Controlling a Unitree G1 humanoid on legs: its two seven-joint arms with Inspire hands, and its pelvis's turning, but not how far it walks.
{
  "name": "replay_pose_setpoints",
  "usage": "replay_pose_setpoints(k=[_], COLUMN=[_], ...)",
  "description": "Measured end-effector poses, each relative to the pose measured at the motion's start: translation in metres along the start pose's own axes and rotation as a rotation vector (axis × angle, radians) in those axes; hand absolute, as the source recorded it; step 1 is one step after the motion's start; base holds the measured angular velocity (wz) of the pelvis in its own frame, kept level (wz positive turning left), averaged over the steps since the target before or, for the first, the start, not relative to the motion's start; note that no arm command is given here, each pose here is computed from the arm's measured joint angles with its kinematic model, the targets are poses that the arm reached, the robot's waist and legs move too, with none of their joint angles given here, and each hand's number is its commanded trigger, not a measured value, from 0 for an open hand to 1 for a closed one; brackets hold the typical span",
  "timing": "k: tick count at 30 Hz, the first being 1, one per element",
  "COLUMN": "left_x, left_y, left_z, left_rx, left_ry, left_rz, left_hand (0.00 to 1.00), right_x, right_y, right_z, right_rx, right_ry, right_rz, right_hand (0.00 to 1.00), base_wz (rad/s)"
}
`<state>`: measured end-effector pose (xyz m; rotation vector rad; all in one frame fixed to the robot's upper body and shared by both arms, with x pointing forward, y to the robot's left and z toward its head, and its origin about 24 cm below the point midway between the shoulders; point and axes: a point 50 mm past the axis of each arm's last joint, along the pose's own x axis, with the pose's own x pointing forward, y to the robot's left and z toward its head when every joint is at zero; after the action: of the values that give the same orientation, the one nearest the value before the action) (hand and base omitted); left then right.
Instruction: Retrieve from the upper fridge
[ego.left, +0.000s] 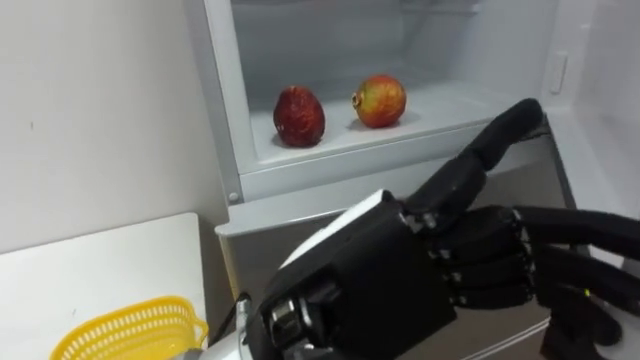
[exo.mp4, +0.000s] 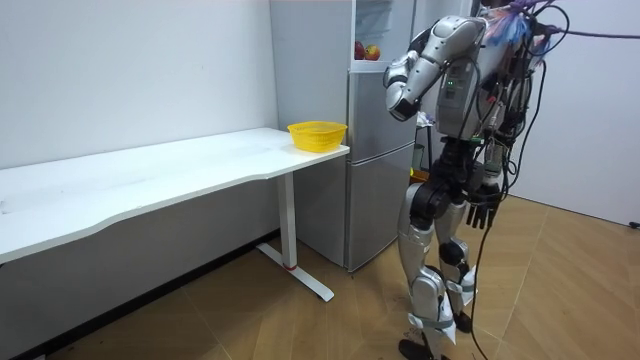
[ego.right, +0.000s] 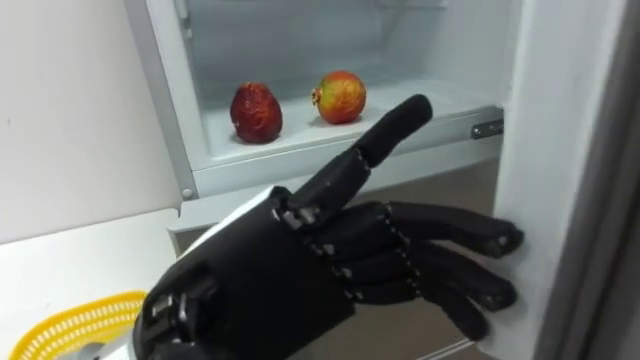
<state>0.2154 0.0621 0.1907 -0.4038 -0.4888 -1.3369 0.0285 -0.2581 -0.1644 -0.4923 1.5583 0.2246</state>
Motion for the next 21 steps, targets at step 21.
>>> replay_pose_setpoints(k=[21], left_x=[0.044], left_y=[-0.017], left_z=[-0.003], left_rx=[-0.041], left_ry=[-0.02], left_rz=[-0.2], left_hand=[0.0], right_x=[-0.001], right_y=[-0.003], right_z=[0.01], right_rx=[0.019], right_ry=[-0.027], right_rz=[0.019], right_hand=[0.0], base_wz=[0.0])
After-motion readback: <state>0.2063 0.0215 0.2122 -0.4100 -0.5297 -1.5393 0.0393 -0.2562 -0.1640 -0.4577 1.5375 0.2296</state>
